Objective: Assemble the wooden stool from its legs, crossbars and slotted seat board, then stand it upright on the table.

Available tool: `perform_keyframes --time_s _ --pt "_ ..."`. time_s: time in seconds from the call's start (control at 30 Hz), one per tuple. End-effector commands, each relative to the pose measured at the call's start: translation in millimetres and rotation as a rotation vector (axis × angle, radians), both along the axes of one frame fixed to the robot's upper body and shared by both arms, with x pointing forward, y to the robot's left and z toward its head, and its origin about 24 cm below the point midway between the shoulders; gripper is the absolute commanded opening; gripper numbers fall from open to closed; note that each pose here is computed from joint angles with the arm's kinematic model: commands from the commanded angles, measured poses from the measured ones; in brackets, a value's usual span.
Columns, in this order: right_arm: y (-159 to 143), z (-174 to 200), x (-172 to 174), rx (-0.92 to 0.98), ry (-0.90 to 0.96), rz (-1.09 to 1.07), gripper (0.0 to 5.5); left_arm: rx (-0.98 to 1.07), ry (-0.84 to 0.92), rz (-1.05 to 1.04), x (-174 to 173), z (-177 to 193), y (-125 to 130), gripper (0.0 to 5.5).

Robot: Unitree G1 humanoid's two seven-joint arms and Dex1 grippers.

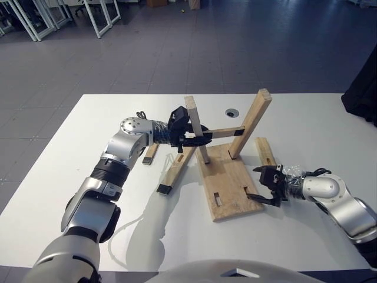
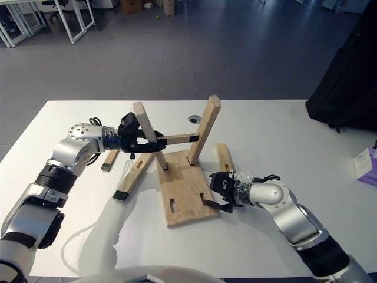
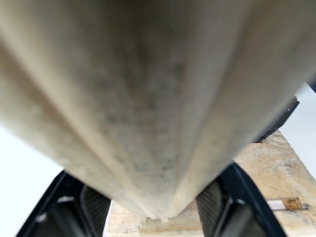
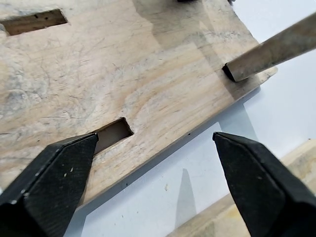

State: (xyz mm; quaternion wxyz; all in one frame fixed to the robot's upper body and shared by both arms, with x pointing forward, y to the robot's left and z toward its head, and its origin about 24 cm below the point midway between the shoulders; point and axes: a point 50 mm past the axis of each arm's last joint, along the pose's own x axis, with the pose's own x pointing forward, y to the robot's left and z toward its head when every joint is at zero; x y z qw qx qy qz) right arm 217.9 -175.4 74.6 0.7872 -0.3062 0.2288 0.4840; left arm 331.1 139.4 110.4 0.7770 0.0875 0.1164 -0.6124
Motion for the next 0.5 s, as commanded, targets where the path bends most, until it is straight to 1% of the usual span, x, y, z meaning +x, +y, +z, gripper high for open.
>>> perform_keyframes --time_s 0.03,0.13,0.23,0.27,0.3,0.33,0.37,0.43,0.5 --pt "12 35 22 0.318 -0.005 -0.216 3.68 0.631 0.444 0.166 -52 -125 71 2.06" --pt "40 70 28 0.631 0.019 -0.275 3.16 0.619 0.526 0.135 -61 -134 71 2.06" --pt "72 106 35 0.914 0.023 -0.304 2.57 0.585 0.545 0.114 -66 -138 70 2.06" --pt "83 118 39 0.993 0.020 -0.318 2.29 0.573 0.549 0.107 -67 -139 70 2.06" --pt "95 128 42 1.054 0.009 -0.333 2.12 0.559 0.559 0.098 -69 -140 69 2.06" --pt "103 135 46 1.082 -0.011 -0.351 1.89 0.546 0.570 0.090 -70 -141 68 2.06" --pt "109 137 52 1.051 -0.073 -0.390 1.83 0.537 0.570 0.076 -70 -141 66 2.06" --pt "119 141 62 0.971 -0.209 -0.442 1.83 0.522 0.584 0.054 -69 -140 64 2.06" --pt "126 135 71 0.836 -0.341 -0.463 1.83 0.501 0.622 0.025 -69 -136 63 2.06"
